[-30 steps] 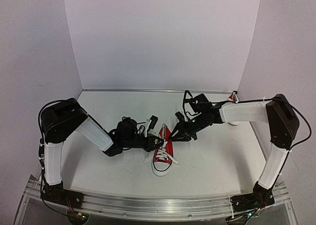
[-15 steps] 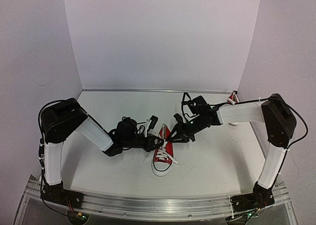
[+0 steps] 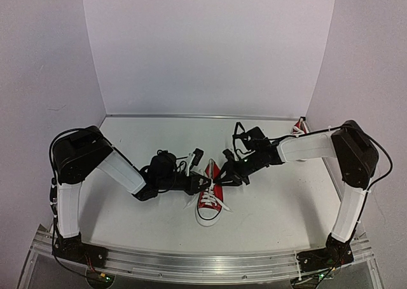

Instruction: Tie the shoes

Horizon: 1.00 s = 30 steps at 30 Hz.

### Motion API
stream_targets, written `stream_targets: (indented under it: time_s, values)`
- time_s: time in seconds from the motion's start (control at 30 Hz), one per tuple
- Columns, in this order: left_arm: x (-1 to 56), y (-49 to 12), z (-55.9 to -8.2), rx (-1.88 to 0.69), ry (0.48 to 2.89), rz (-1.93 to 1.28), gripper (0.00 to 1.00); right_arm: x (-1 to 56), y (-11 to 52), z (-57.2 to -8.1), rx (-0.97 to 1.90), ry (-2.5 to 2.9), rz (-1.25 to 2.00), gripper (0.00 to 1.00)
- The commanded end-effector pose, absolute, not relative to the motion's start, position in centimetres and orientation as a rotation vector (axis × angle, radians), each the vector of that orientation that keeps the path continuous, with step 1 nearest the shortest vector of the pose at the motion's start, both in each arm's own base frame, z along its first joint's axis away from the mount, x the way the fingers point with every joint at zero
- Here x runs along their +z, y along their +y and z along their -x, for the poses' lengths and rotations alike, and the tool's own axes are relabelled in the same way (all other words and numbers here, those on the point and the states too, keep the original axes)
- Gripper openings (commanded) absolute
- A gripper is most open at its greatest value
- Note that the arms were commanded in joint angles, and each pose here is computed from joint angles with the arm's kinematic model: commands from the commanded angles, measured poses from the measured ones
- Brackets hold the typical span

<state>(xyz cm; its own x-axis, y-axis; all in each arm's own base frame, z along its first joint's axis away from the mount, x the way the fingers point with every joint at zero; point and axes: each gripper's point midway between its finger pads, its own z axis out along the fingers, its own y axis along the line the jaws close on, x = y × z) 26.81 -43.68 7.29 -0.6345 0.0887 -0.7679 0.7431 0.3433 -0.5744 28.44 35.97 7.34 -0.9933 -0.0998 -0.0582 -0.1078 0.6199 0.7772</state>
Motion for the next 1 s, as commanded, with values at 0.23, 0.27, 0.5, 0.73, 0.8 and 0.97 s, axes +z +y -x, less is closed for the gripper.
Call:
stream_targets:
  time_s: [0.23, 0.27, 0.5, 0.73, 0.8, 0.97]
  values:
    - [8.3, -44.0, -27.1, -1.333, 1.931, -0.740, 0.00, 6.7, 37.0, -28.2, 1.414, 2.807, 0.183, 0.20]
    - [8.4, -44.0, -27.1, -1.333, 1.930, -0.741, 0.00, 6.7, 37.0, -28.3, 1.414, 2.807, 0.182, 0.18]
    - [8.7, -44.0, -27.0, -1.332, 1.918, -0.759, 0.00, 6.8, 37.0, -28.4, 1.408, 2.804, 0.177, 0.00]
    - [9.9, -43.4, -27.0, -1.256, 1.905, -0.811, 0.08, 7.9, 36.8, -28.5, 1.395, 2.771, 0.184, 0.00]
    - [10.4, -43.1, -26.9, -1.223, 1.903, -0.836, 0.12, 8.1, 36.8, -28.6, 1.392, 2.766, 0.185, 0.00]
    - [11.4, -41.2, -27.2, -1.138, 1.920, -0.845, 0.24, 8.2, 36.7, -28.6, 1.383, 2.764, 0.193, 0.00]
